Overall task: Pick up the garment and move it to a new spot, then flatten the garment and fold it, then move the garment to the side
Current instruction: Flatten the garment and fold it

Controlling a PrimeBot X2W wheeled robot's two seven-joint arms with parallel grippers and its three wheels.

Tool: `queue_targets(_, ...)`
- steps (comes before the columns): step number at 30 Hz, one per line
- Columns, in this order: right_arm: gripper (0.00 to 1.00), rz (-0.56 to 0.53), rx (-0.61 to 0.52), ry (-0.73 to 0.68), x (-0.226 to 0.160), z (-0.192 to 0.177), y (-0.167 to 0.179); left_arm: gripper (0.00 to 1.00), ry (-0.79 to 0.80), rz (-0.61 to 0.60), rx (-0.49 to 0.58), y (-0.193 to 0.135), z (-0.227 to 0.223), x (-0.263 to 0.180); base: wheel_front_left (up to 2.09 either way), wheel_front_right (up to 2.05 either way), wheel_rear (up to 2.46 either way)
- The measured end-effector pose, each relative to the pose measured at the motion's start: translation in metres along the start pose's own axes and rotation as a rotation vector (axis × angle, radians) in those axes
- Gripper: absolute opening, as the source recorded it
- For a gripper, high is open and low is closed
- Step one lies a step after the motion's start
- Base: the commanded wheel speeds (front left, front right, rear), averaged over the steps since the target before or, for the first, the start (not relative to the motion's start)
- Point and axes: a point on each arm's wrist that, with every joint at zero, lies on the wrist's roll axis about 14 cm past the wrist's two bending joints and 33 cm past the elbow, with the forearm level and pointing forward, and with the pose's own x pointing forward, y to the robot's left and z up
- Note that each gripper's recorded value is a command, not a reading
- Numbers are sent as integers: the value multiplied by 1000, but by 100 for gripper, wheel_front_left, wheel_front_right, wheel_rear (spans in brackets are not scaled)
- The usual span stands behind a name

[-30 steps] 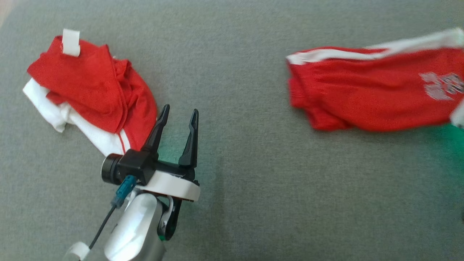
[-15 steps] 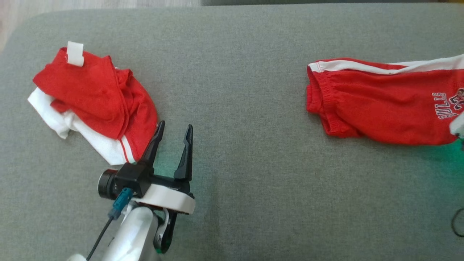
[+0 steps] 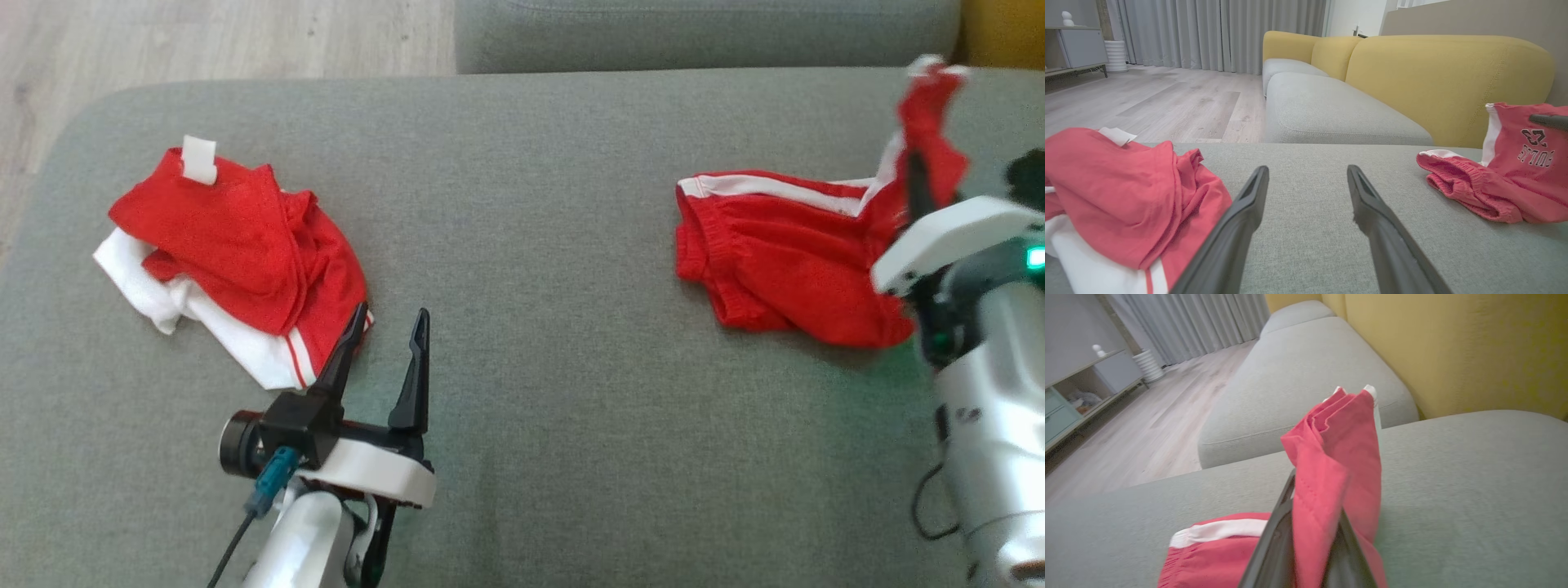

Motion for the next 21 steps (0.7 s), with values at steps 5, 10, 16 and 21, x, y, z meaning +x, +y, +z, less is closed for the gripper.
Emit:
queue_targets(5, 0, 125, -8, -1, -6, -8, 46, 100, -4, 16, 0, 4, 1, -8, 0, 0, 0)
queue_targets(10, 0, 249, -28, 30, -13, -25, 90, 100, 11, 41, 1, 11, -4, -17, 0, 0, 0)
queue_targets(16, 0, 329, -85, 111, -26, -57, 113, 100, 7, 56, 3, 15, -2, -21, 0, 0, 0)
queue_targets(21, 0, 378, -186, 171, -34, -78, 118, 100, 5, 56, 10, 15, -2, -23, 0, 0, 0)
